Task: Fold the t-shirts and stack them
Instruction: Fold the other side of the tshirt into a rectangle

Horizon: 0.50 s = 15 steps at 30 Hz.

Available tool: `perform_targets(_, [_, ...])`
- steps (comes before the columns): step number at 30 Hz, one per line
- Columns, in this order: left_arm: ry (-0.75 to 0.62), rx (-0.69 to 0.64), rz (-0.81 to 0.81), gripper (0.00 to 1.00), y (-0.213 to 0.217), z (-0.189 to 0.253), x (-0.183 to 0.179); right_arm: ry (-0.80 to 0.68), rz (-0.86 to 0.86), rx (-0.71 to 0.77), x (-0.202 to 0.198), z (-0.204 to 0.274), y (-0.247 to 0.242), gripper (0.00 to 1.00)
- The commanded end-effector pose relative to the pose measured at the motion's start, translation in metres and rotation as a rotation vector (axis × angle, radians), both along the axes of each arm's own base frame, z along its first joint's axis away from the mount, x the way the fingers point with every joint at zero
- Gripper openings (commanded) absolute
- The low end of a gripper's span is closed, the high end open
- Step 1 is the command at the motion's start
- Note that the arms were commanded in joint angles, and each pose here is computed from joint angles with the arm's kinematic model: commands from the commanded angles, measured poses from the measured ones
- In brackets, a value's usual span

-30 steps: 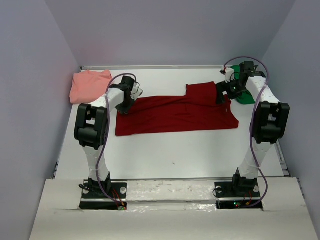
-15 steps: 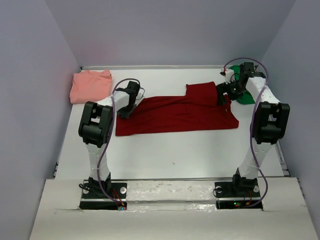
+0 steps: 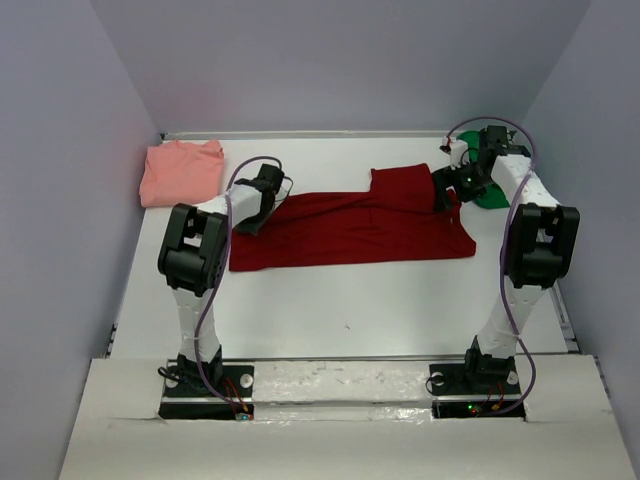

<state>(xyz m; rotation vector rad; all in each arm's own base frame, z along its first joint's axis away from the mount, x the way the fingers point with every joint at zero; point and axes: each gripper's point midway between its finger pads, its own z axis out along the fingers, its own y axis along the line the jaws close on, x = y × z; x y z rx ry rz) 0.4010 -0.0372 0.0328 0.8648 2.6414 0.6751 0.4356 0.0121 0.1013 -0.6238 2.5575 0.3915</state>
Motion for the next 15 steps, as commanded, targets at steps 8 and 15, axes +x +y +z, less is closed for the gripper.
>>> perform_targets(8, [-0.169, 0.014, 0.005, 0.0, 0.004, 0.06, 0.013, -0.065, 0.025, 0.009, 0.004, 0.023, 0.007, 0.96])
perform_targets(15, [-0.188, 0.026, 0.004, 0.0, 0.004, 0.065, 0.013, -0.06, 0.023, 0.002, 0.003, 0.021, 0.006, 0.96])
